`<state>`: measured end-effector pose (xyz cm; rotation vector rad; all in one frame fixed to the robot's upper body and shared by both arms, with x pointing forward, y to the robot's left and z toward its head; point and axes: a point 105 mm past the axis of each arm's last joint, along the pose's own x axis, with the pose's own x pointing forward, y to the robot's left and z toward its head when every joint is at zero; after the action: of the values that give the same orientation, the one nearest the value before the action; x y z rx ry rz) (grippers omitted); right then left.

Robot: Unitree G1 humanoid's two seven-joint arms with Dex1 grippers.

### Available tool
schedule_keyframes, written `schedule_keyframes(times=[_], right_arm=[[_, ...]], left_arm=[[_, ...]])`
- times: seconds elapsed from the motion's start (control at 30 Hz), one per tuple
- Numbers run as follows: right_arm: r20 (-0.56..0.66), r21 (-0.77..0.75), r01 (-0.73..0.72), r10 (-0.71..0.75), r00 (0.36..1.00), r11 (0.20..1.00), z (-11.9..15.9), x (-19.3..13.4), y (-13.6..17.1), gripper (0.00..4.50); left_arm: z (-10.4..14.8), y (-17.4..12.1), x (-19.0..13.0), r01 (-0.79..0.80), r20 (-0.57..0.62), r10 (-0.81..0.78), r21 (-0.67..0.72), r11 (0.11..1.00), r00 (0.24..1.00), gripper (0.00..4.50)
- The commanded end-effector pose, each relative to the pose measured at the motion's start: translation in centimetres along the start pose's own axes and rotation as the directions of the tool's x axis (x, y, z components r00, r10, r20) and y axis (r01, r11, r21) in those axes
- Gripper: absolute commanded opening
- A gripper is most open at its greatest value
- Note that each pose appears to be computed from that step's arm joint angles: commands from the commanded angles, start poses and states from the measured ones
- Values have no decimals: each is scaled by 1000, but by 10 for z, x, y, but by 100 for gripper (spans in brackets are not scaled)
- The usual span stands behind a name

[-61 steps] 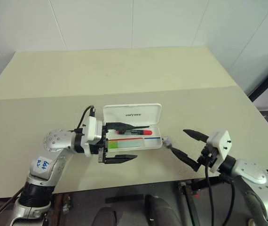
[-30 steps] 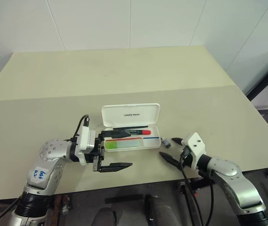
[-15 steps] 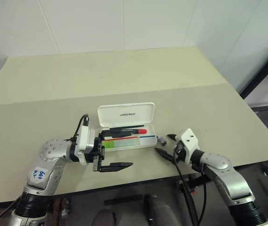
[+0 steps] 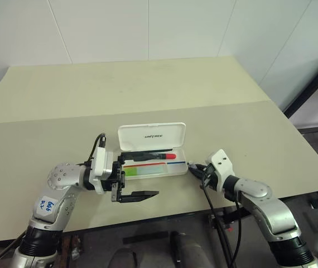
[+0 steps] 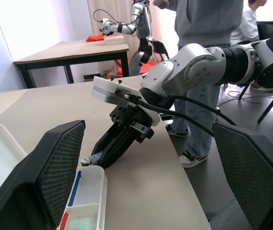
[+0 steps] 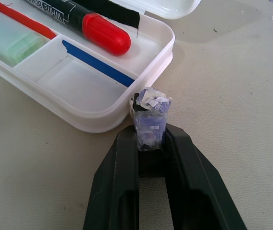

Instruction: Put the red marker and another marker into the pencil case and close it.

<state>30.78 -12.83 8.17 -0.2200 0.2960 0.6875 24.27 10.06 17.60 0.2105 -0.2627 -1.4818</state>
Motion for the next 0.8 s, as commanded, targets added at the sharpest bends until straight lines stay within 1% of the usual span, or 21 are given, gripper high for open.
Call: schedule_keyframes(times=[0.03, 0.27, 0.33, 0.43, 0.67, 0.8], right_arm=[[-146, 27, 210, -204, 968, 977, -31, -18, -42, 38], [-107, -7, 261, -261, 960, 965, -21, -27, -57, 38], [-88, -19, 283, -284, 955, 959, -15, -32, -63, 38], [-40, -33, 294, -295, 955, 955, -3, -37, -67, 38], [56, -62, 274, -271, 961, 960, 25, -45, -67, 38], [123, -90, 213, -202, 972, 973, 44, -47, -57, 38]], left_arm=[[6, 3, 1, 3, 29, -3, 22, 1000, 1000, 450], [8, 9, 4, -7, 45, 5, 38, 999, 999, 450], [10, 13, 5, -24, 59, 22, 45, 999, 998, 450], [8, 16, 5, -24, 44, 22, 41, 999, 999, 450], [6, 19, 4, 0, -8, 1, 41, 999, 1000, 450], [8, 20, -1, 19, -12, -19, 51, 999, 1000, 450]])
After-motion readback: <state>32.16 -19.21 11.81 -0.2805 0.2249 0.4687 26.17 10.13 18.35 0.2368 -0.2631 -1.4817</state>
